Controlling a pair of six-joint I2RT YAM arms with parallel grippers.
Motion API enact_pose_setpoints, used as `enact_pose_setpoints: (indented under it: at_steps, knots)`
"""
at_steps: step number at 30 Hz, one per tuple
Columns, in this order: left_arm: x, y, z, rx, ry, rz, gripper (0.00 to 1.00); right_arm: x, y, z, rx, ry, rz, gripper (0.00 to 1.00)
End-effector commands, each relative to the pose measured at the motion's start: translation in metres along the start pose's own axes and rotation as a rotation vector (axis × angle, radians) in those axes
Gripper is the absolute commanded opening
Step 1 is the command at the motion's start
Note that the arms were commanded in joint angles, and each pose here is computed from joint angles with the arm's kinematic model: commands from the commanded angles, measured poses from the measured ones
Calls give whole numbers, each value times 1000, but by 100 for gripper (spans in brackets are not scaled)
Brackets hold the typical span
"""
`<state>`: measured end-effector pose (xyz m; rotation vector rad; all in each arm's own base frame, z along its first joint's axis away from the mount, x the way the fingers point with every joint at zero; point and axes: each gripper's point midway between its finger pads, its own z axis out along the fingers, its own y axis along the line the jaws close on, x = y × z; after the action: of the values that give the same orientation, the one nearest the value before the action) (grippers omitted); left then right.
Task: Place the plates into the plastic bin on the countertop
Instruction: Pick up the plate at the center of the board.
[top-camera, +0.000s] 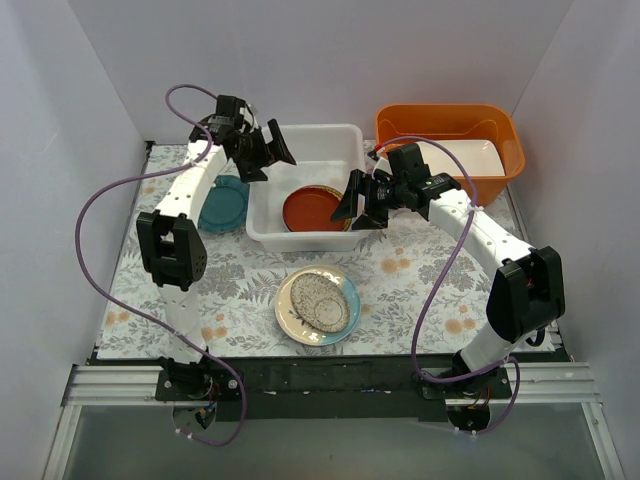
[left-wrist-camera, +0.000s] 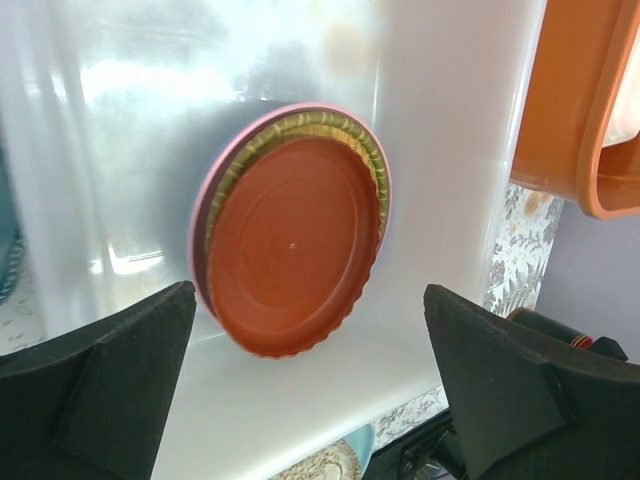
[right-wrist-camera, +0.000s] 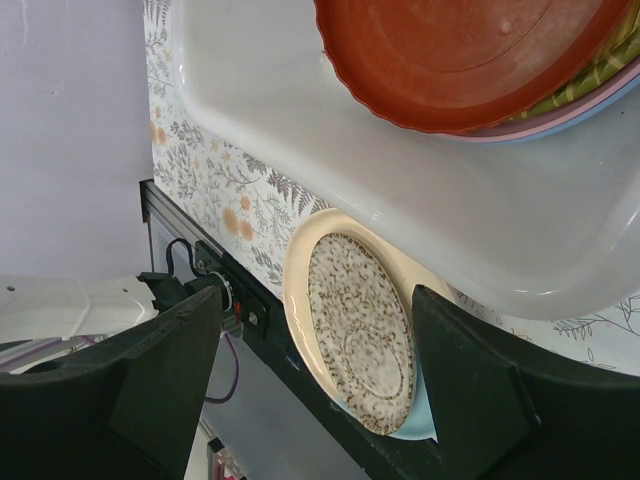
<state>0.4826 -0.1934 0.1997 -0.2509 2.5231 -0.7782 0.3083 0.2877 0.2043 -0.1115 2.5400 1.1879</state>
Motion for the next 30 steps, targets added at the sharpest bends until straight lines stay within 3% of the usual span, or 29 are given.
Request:
enact_pose_setpoints:
  at_steps: [1, 12, 30]
  knots:
    - [-20, -2, -52, 45, -98, -6, 98, -3, 12, -9, -32, -35, -39, 84]
    - [-42, 75, -85, -9, -171, -146, 98, -3, 11, -6, -31, -31, -30, 83]
    - [-30, 171, -102, -92, -181, -324, 98, -10, 14, -4, -33, -26, -36, 84]
